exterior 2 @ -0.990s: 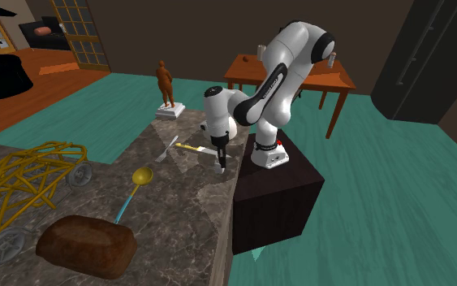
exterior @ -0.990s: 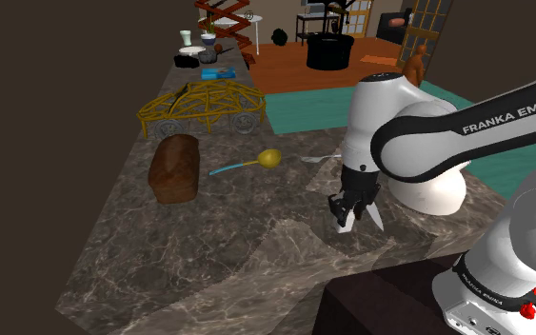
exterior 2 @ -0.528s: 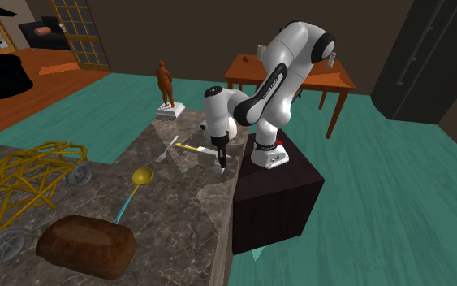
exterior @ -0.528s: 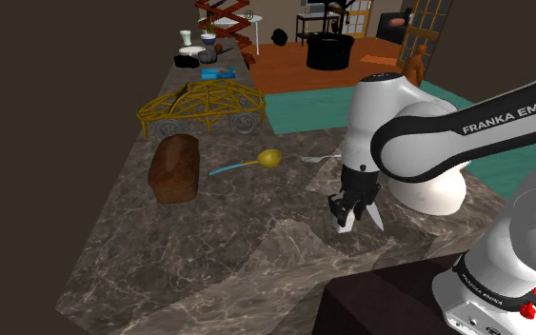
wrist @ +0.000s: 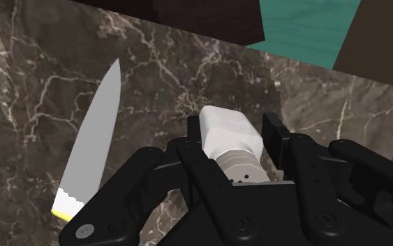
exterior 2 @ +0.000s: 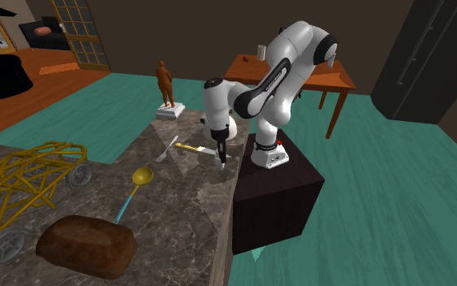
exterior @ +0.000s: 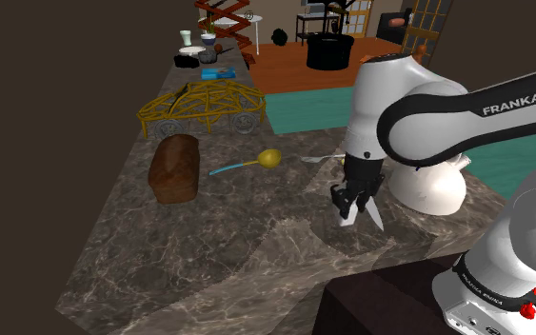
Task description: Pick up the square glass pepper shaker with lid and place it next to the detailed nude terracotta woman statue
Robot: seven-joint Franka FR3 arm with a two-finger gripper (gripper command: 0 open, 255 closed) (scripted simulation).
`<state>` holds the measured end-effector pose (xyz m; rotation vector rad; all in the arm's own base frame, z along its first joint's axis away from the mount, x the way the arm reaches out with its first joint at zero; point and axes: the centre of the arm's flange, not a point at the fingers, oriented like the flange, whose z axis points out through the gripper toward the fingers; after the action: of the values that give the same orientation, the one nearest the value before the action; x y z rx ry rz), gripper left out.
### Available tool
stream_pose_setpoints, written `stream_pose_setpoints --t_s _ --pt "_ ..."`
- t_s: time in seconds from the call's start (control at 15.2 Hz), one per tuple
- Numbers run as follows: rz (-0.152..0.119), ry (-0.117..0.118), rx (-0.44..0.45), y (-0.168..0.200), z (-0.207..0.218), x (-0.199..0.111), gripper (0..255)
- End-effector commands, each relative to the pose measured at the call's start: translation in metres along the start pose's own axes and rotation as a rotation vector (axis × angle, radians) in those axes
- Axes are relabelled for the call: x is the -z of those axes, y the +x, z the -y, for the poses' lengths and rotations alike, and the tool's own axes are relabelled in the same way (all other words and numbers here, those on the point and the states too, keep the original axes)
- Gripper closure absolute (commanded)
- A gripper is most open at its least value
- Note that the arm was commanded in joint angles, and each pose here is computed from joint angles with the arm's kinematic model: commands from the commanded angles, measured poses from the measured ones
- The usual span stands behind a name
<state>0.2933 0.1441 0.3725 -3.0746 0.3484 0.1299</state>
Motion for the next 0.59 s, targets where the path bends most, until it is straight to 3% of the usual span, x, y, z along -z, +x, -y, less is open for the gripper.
stream_pose_setpoints --t_s 0.0,0.53 --pt "0.001 0.000 0.000 0.000 0.000 0.011 255" --pt "0.001 0.000 0.000 -0.004 0.002 0.053 255"
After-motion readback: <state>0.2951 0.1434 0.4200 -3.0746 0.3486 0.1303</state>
